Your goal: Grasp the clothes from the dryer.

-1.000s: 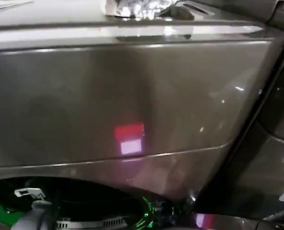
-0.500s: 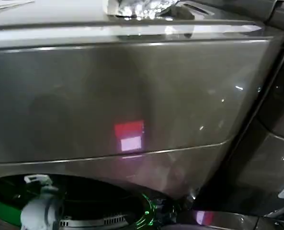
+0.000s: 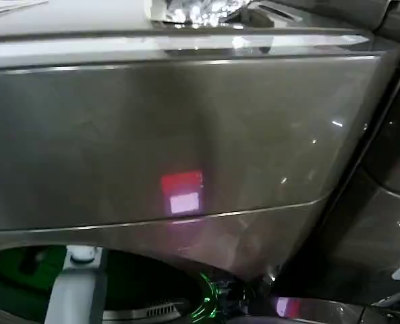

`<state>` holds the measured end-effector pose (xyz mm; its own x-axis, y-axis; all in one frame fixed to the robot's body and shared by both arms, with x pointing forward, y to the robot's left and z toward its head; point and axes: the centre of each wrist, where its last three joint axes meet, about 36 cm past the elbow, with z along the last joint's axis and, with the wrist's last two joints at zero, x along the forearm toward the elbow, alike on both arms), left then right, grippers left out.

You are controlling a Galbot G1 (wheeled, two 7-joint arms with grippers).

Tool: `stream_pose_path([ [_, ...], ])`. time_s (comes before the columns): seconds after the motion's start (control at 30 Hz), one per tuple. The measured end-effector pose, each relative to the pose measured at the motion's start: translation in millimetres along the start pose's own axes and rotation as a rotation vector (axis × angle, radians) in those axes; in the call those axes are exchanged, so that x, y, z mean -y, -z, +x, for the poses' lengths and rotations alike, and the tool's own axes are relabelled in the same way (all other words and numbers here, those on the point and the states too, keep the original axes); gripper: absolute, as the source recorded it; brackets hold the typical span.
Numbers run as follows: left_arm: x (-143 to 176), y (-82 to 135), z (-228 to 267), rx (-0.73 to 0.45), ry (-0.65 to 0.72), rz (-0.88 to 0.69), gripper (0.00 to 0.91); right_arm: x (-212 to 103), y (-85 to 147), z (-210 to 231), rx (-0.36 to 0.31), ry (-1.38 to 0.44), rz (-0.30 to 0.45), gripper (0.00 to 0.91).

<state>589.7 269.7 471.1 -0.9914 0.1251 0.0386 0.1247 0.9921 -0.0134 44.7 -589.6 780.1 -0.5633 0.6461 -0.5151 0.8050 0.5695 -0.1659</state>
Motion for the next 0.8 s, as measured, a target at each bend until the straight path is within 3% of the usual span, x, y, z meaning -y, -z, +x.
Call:
stream_pose_path([
  [0.17, -1.9, 5.0, -28.0, -0.056, -0.061, -0.045, 0.907, 0.6, -1.3, 0.9, -0.011, 0.004, 0.005, 0.907],
  [0.47, -12.1, 16.2, -74.7, -0.192, -0.305, -0.221, 0.907, 0.5, -1.4, 1.6, -0.016, 0.007, 0.019, 0.907],
  [0.8, -23.4, 18.3, -118.5, -0.382, -0.514, -0.620, 0.907, 2.5, -2.5, 3.2, -0.026, 0.002, 0.037, 0.907],
])
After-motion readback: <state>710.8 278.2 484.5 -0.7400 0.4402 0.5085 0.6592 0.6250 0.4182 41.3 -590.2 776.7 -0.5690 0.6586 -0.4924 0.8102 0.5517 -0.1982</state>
